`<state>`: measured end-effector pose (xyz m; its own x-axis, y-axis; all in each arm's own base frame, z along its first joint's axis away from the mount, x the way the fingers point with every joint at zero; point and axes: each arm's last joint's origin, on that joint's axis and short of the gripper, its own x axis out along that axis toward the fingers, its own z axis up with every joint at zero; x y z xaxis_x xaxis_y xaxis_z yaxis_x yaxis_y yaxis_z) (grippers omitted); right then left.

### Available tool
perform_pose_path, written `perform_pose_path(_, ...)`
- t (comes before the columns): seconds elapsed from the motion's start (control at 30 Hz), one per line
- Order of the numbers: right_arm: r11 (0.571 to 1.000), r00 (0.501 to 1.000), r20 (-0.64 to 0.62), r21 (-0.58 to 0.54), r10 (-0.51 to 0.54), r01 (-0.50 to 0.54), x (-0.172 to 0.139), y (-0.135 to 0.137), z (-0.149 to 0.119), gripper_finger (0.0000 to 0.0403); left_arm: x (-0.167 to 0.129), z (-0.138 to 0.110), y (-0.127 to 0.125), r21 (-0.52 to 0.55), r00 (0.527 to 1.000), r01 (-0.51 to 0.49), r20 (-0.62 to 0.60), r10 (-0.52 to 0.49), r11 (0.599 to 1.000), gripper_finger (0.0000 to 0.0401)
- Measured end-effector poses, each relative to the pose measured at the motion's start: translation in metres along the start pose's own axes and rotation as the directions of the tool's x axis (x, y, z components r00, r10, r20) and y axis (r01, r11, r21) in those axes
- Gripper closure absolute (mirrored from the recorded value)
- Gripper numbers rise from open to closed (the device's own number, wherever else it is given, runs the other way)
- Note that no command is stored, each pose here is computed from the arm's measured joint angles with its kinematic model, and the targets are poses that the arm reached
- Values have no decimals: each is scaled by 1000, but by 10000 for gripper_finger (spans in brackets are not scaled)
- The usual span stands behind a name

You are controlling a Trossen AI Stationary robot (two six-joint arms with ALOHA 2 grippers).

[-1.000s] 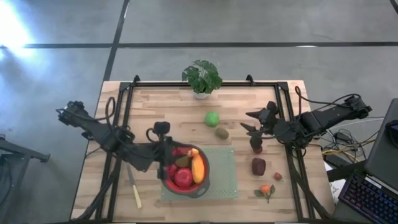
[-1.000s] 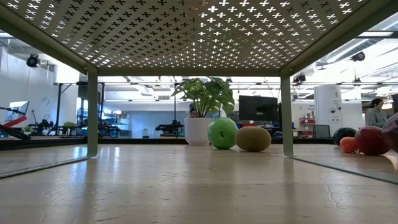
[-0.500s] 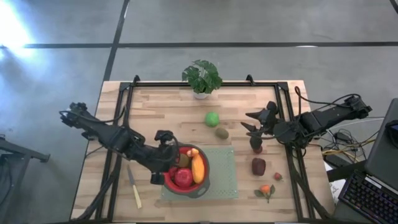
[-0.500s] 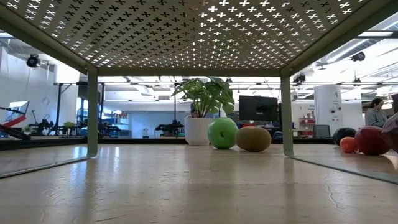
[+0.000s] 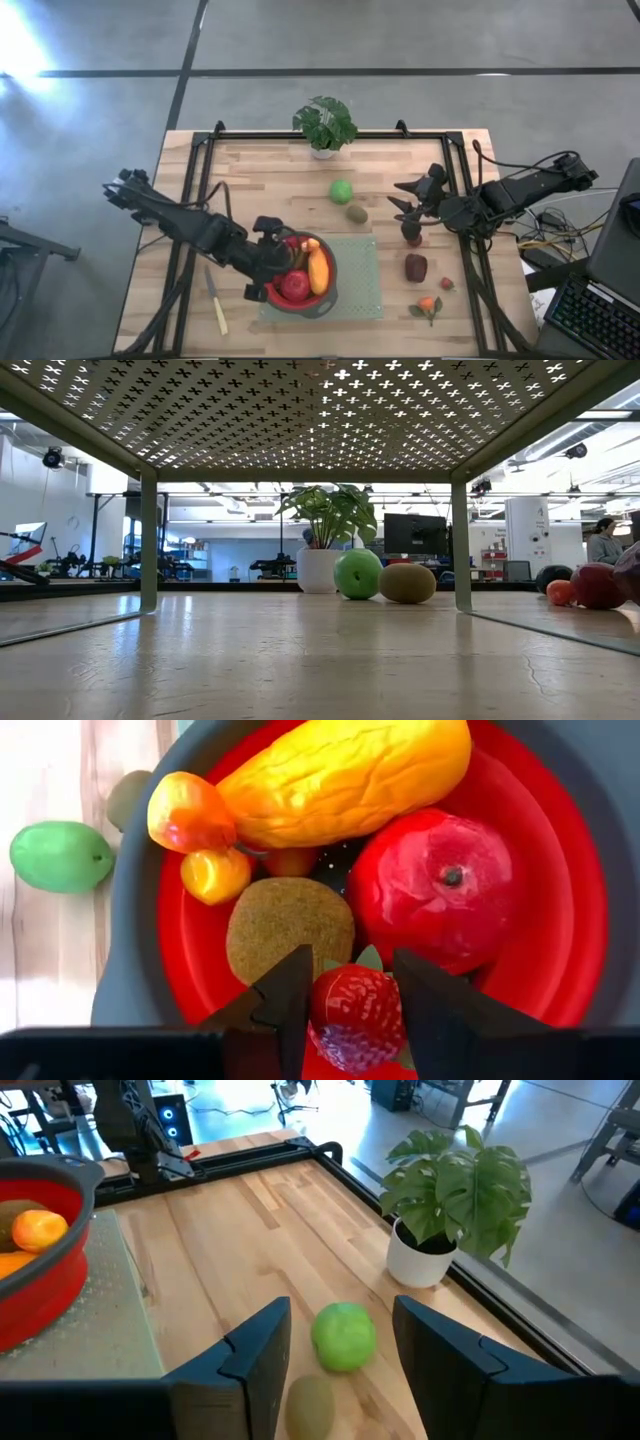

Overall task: Pick & Place Fruit
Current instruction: Put the top strawberry into the red strainer, then put the pear into the red strainer

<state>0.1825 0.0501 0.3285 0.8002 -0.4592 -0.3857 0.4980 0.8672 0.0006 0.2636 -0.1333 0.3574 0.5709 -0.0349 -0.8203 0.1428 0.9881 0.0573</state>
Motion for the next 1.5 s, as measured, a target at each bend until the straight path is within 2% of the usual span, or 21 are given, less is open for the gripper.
perform_pose_path(0.33,1000,1000,-2,-2,0,0,0,0,-1,248,1,0,0,2,1000,-3,-4,3,1000,264)
perform_pose_path(0.5,1000,1000,-2,-2,0,0,0,0,-1,257,0,0,0,46,1000,-3,-4,3,999,237)
perform_pose_path(0.77,1000,1000,-2,-2,0,0,0,0,-1,271,0,0,0,49,1000,-3,-4,3,999,173)
perform_pose_path(1.03,1000,1000,-21,-14,-14,13,1,-2,-3,283,-16,0,4,61,1000,-6,-14,7,998,169)
perform_pose_path(1.2,998,992,-114,24,-50,53,4,-10,-11,286,-33,-1,10,70,999,-28,48,25,997,169)
perform_pose_path(1.27,995,983,-173,66,-56,69,6,-16,-14,284,-42,-2,13,77,994,-69,85,62,995,169)
perform_pose_path(1.4,987,951,-299,117,-74,113,9,-27,-21,274,-58,-6,21,84,978,-162,150,148,983,169)
perform_pose_path(1.5,969,917,-376,147,-132,200,8,-35,-29,265,-73,-10,27,79,966,-191,193,173,978,169)
